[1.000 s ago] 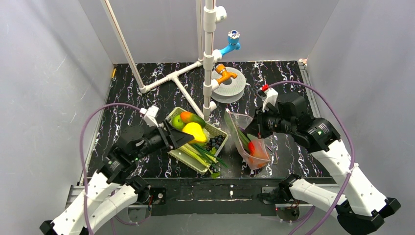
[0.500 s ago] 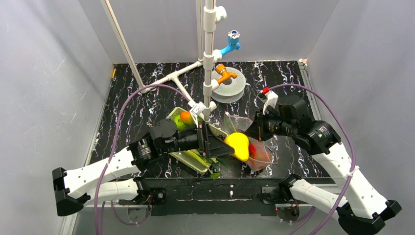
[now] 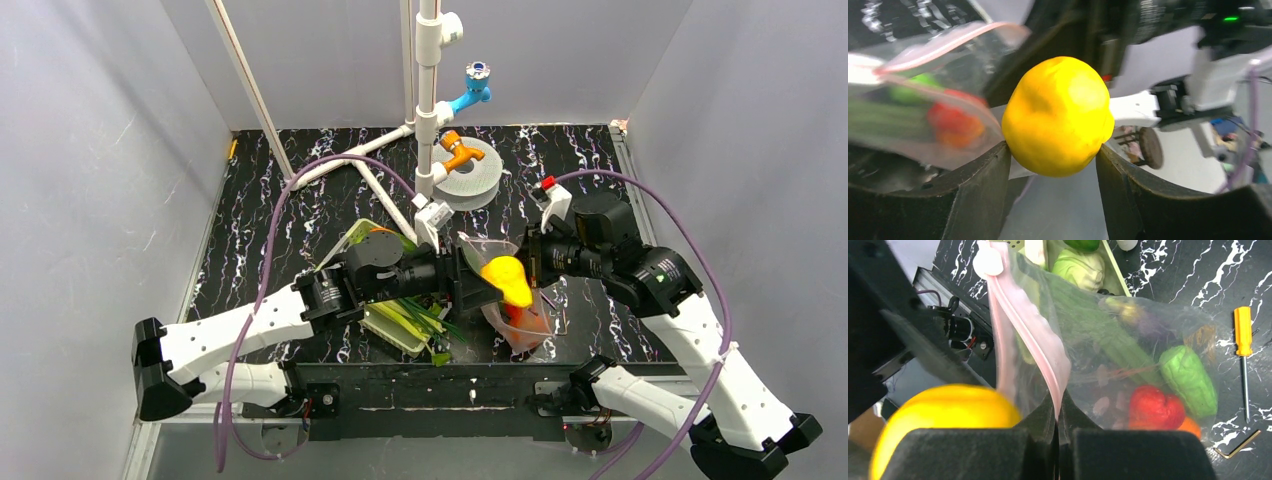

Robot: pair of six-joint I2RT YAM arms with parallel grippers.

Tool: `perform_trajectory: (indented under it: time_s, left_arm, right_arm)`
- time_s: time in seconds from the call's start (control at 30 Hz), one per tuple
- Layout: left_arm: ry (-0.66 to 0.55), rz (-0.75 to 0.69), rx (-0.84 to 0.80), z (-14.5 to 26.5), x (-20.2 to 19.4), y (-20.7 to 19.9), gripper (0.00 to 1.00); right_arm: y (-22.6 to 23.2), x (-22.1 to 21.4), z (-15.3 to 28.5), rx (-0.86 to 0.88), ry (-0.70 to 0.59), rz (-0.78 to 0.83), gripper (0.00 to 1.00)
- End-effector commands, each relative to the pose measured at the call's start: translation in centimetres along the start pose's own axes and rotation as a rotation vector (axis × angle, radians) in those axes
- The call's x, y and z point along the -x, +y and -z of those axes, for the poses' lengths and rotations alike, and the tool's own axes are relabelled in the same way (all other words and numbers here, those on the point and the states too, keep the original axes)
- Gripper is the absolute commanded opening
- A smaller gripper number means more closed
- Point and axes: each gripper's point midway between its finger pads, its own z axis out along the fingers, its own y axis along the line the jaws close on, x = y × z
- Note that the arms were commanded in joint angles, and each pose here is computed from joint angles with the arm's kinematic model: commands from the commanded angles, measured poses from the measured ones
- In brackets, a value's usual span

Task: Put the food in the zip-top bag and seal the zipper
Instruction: Place the fake fruit in the zipper food storage bag.

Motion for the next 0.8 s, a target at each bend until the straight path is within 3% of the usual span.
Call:
perform_trajectory:
  time_s: [0.0, 0.33, 0.7, 0.77]
  left_arm:
    - [-0.005, -0.045, 0.227, 1.2, 0.1, 4.0, 0.34]
    - [0.059, -0.032, 0.328, 2.2, -1.0, 5.6, 0.43]
    - [0.074, -0.017, 0.29, 2.4, -1.0, 4.4, 0.84]
    - [0.062, -0.018, 0.286, 3.0, -0.8, 4.3, 0.86]
  right_arm:
    - [2.0, 2.3, 1.9, 0.049, -0.081, 0.042, 0.01]
    - [2.3, 2.6, 1.3, 0.068, -0.062, 0.044, 0.01]
    - [1.7, 2.1, 1.1, 0.048, -0.062, 0.04, 0.01]
    - [1.7, 2.0, 1.1, 0.05, -0.065, 0.04, 0.01]
